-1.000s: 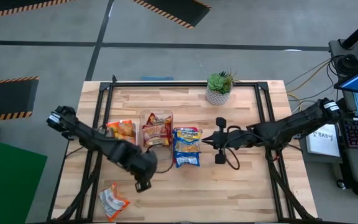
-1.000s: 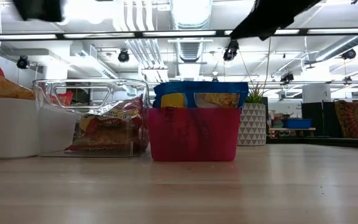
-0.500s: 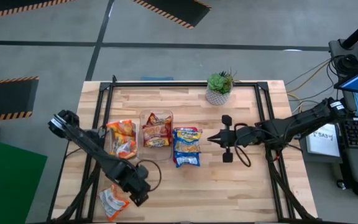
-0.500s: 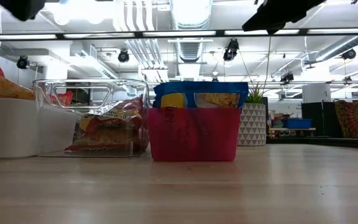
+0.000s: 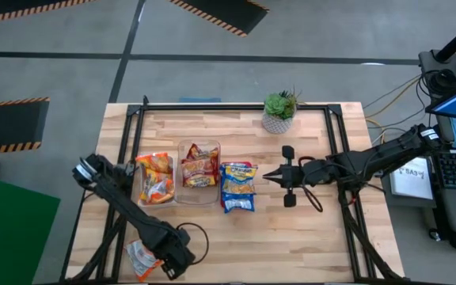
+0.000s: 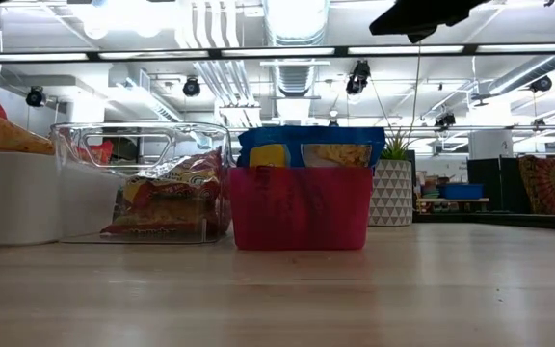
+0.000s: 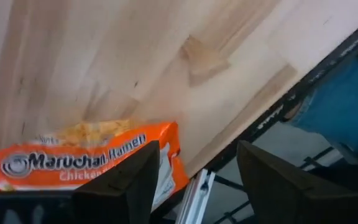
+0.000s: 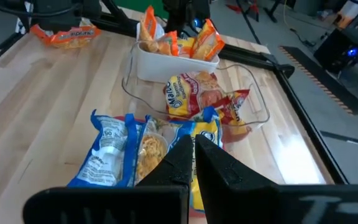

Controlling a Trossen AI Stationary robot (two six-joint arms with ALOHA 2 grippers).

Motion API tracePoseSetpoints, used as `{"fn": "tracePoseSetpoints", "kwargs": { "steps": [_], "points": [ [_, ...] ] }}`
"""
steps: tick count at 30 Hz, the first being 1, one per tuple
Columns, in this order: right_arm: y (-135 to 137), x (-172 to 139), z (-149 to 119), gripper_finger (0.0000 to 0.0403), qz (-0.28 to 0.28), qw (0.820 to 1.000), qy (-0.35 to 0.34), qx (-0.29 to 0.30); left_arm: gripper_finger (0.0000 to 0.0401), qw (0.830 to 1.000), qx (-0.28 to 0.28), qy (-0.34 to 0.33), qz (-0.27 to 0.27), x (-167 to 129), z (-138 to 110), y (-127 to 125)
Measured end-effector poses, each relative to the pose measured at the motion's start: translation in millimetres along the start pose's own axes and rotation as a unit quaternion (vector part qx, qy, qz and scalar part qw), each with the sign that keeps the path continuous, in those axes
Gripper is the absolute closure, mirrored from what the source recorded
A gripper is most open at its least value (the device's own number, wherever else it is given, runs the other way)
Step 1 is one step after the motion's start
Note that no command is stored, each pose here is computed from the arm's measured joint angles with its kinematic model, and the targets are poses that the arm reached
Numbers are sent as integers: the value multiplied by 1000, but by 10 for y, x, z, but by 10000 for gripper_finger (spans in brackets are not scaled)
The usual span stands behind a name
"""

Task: Sort Maruchan noodles
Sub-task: Put the orange noodle pack into the white bin

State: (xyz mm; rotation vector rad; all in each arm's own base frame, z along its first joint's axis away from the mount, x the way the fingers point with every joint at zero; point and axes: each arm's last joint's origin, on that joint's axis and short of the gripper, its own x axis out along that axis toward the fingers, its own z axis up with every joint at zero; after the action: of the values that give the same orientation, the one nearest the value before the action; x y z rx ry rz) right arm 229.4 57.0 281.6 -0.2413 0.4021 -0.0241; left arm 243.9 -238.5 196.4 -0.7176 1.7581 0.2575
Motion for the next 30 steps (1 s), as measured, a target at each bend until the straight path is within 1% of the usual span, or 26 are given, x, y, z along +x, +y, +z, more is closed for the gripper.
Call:
{"fn": "tracePoseSetpoints", "kwargs": {
  "steps": [5, 6, 7, 9, 11, 12, 14, 16, 17, 18, 19, 20, 21, 22, 24, 26, 30],
  "points": [
    [-2, 1, 20, 394, -1, 1000, -10, -4, 213, 999, 19, 47, 3, -8, -107, 17],
    [-2, 1, 22, 394, -1, 1000, -11, -5, 217, 999, 32, 35, 1, -49, -116, 19],
    [-2, 2, 23, 394, -2, 1000, -11, -9, 222, 999, 51, 5, 0, -115, -116, 14],
    [-2, 2, 24, 394, -2, 1000, -12, -13, 234, 992, 99, -82, -3, -274, -118, -8],
    [-4, 2, 38, 394, -3, 1000, -19, -15, 248, 972, 148, -181, 6, -442, -120, -17],
    [-4, 2, 43, 394, -3, 1000, -21, -15, 255, 958, 171, -230, 13, -531, -124, -21],
    [-6, 1, 56, 394, -4, 999, -28, -17, 268, 920, 206, -332, 35, -721, -137, -23],
    [-9, 0, 73, 394, -5, 999, -36, -14, 279, 877, 221, -423, 46, -948, -165, -48],
    [-10, -1, 80, 394, -6, 999, -40, -12, 284, 860, 231, -452, 46, -1057, -187, -71],
    [-11, -2, 88, 394, -6, 999, -44, -11, 288, 849, 244, -466, 43, -1160, -213, -88],
    [-12, -3, 93, 394, -7, 999, -46, -7, 293, 843, 259, -470, 38, -1249, -242, -106],
    [-12, -3, 94, 394, -6, 999, -46, -2, 297, 843, 269, -465, 34, -1312, -272, -118],
    [-12, -3, 92, 394, -6, 999, -45, 1, 302, 846, 274, -455, 30, -1359, -314, -120],
    [-11, -3, 90, 394, -6, 999, -44, 6, 306, 854, 271, -443, 27, -1382, -352, -111],
    [-11, 0, 89, 394, -5, 999, -44, 13, 313, 875, 245, -417, 17, -1371, -397, -86],
    [-8, 7, 85, 394, -5, 999, -42, 18, 318, 895, 218, -389, 12, -1279, -422, -53],
    [9, 50, 62, 394, -4, 999, -32, 17, 321, 923, 190, -335, 17, -981, -438, 12]
  ]
}}
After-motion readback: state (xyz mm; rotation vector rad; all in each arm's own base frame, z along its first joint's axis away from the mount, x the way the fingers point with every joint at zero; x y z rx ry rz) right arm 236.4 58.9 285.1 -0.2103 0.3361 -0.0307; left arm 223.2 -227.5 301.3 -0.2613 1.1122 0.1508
